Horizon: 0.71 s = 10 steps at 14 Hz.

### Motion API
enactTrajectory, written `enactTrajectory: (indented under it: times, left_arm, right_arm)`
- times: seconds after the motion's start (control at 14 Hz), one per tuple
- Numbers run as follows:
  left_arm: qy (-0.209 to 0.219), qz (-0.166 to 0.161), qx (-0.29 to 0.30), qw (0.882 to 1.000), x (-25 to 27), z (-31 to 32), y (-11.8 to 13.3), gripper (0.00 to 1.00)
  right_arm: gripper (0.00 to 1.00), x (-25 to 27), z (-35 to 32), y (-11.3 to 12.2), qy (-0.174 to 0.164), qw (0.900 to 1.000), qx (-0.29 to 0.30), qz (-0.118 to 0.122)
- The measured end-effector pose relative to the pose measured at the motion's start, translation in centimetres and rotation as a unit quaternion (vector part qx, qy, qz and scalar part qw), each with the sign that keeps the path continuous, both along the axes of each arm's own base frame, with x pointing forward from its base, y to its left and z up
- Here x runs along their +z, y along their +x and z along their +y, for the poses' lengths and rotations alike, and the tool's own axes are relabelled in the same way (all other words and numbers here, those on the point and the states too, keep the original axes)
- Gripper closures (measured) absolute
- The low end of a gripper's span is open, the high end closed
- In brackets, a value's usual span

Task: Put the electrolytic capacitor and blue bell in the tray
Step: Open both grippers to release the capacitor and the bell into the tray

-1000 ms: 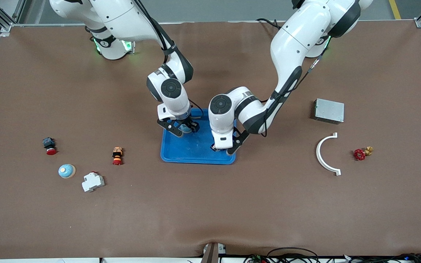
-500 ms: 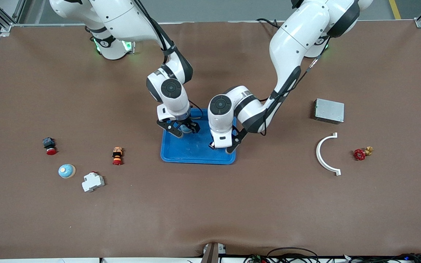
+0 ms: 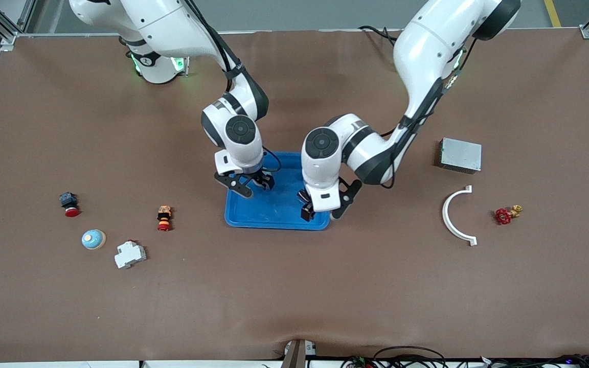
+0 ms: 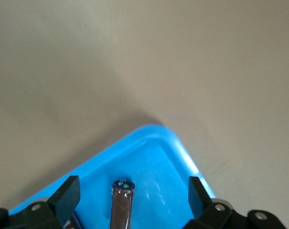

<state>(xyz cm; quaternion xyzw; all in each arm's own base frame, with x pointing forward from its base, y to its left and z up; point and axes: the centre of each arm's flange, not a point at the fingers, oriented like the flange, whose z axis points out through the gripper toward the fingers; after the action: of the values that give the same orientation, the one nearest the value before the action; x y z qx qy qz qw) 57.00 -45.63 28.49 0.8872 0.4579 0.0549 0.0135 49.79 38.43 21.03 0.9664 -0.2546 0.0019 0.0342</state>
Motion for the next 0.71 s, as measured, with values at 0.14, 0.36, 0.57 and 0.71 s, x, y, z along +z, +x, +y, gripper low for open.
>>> enactTrajectory:
  times: [0.14,0.36,0.57,0.71]
  left_arm:
    - [0.005,-0.012,0.007,1.000,4.0,2.0,1.2,0.00]
    - [0.023,-0.015,-0.002,1.000,8.3,5.5,2.6,0.00]
    - [0.046,-0.010,-0.040,0.998,11.5,10.1,4.2,0.00]
    - [0.056,-0.011,-0.067,0.996,13.2,13.1,4.8,0.00]
  right_arm:
    - [0.00,2.1,-2.2,1.8,-0.004,1.000,0.019,0.009]
    - [0.00,5.8,-6.8,4.8,0.003,0.999,0.041,0.004]
    - [0.00,9.2,-13.2,7.9,0.007,0.995,0.097,0.001]
    - [0.00,10.7,-18.6,9.8,0.009,0.990,0.138,0.001]
